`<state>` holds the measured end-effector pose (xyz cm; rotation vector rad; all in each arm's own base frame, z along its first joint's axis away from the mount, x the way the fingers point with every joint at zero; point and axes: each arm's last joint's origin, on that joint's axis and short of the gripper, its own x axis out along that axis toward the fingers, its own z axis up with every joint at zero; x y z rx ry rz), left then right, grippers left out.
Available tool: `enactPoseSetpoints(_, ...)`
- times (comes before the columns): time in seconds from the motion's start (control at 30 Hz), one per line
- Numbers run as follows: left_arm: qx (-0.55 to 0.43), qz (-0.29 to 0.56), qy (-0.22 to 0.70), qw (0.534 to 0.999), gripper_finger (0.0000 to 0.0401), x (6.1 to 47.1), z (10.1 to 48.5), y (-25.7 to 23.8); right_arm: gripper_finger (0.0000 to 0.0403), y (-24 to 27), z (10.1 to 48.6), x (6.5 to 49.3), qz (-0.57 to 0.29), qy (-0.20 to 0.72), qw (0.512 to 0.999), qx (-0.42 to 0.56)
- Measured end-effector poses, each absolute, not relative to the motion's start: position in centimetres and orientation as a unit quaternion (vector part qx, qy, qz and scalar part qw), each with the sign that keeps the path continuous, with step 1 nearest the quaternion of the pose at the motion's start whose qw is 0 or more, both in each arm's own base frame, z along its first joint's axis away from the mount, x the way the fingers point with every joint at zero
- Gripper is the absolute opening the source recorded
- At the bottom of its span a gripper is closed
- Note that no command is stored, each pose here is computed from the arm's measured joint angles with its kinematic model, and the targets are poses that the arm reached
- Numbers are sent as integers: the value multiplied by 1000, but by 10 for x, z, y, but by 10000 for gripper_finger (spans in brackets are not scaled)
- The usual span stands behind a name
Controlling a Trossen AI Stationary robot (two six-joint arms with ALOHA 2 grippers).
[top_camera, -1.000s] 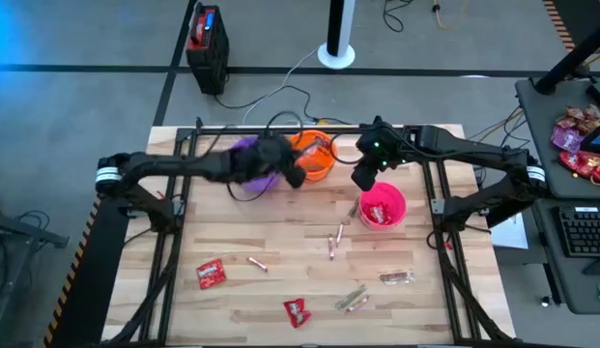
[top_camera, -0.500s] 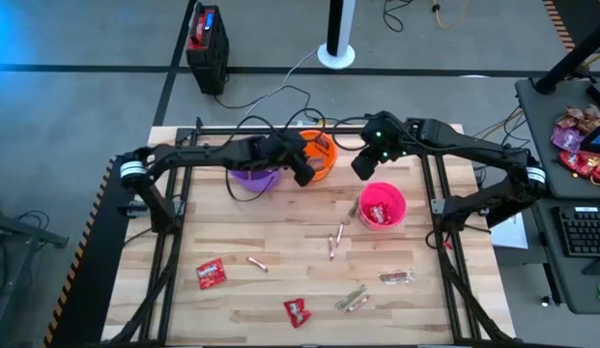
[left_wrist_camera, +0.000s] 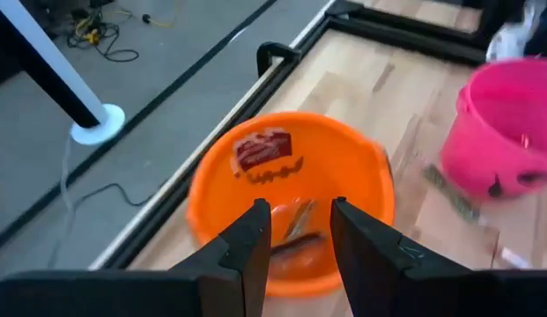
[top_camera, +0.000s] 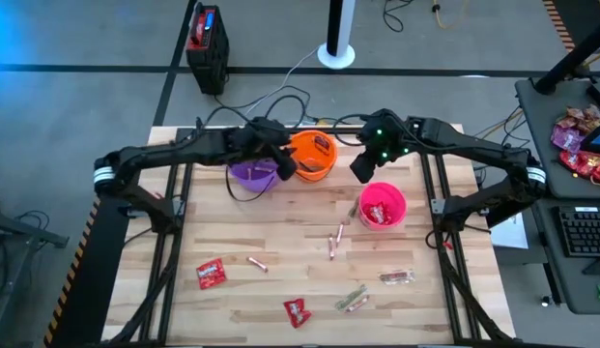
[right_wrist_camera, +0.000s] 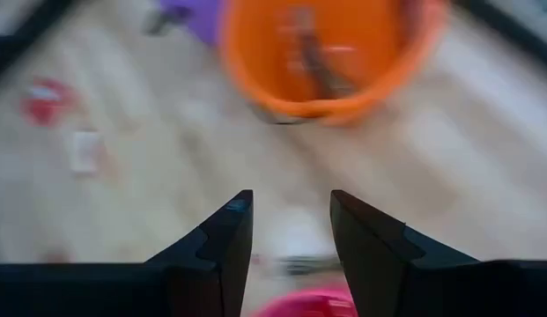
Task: Sort candy by brand, put in halloween buckets
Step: Put the white candy into the violet bucket
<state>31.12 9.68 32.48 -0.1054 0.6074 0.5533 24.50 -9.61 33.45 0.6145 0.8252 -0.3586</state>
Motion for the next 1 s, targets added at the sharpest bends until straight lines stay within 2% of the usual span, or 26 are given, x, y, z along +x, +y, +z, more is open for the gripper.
enactPoseSetpoints(0.17, -10, 252, 310, 916, 102, 290, 338, 92, 146, -79, 331, 265, -59, 391, 835, 382)
enactPoseSetpoints(0.43, 25, 260, 302, 917, 102, 275, 348, 101, 129, -26, 310, 307, -30, 470, 767, 436)
enactPoseSetpoints(0.57, 35, 240, 306, 921, 102, 270, 351, 99, 117, 5, 302, 327, -59, 498, 732, 461)
enactPoseSetpoints(0.77, 10, 226, 279, 933, 102, 259, 363, 94, 117, 45, 270, 347, -128, 554, 668, 480)
enactPoseSetpoints(1.0, 24, 228, 240, 943, 102, 241, 382, 88, 142, 68, 227, 360, -221, 576, 658, 433)
